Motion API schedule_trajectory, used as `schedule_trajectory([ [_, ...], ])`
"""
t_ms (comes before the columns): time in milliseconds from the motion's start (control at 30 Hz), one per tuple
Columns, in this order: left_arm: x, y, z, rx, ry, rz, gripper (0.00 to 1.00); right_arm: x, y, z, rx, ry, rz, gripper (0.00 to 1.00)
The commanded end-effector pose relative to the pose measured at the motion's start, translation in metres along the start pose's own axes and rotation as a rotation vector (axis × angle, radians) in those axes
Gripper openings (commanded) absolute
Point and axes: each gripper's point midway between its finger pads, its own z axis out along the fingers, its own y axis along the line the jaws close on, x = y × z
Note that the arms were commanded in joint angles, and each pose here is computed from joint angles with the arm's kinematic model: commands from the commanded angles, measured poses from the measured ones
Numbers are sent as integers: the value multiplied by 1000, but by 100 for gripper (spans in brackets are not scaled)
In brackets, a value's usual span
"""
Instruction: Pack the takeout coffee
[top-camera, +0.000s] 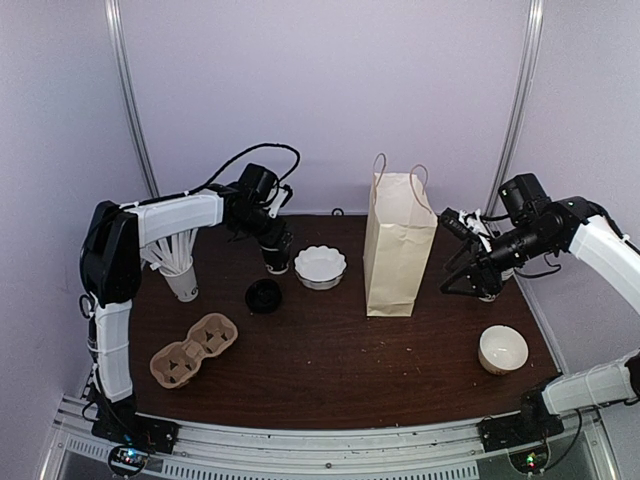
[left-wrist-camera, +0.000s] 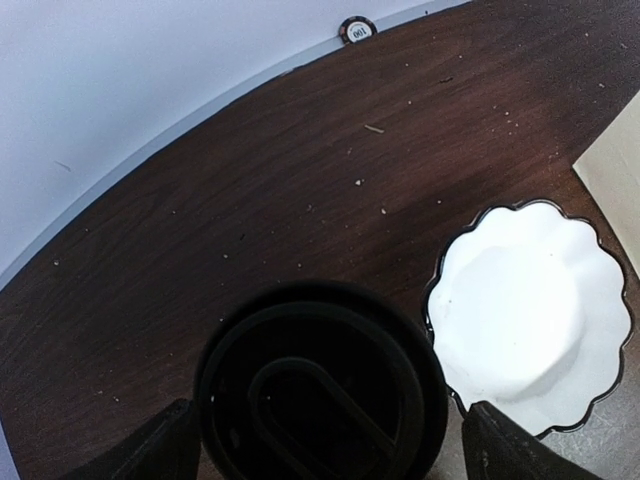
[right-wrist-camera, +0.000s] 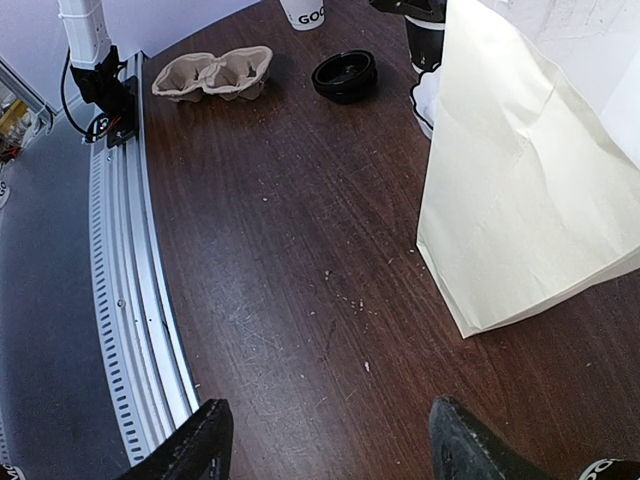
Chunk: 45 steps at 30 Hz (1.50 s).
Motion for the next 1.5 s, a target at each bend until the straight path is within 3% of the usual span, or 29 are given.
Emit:
schedule_trajectory([
  [0, -20, 1, -11, 6, -71, -30, 97, -5, -3, -4, 10, -4, -5, 71],
  [267, -34, 5, -35, 0, -107, -23, 98, -38, 2, -33, 41, -19, -43, 71],
  [500, -55, 8, -75, -15, -164, 8, 98, -85, -48, -62, 295, -44, -5, 70],
  [633, -60, 7, -94, -42, -182, 21, 97, -99, -92, -57, 421, -36, 90, 71],
  [833, -55, -17, -124, -11, -199, 50, 98, -117, -135, -41, 474, -21, 228, 75],
  [1167, -31, -40, -138, 13, -178, 84, 97, -115, -168, -14, 528, 50, 324, 72],
  [1267, -31, -48, -142, 24, -182, 96, 97, -119, -160, -11, 499, 46, 328, 71],
  [1467, -34, -55, -149, 31, -200, 114, 97, -125, -131, -15, 543, 58, 241, 78],
])
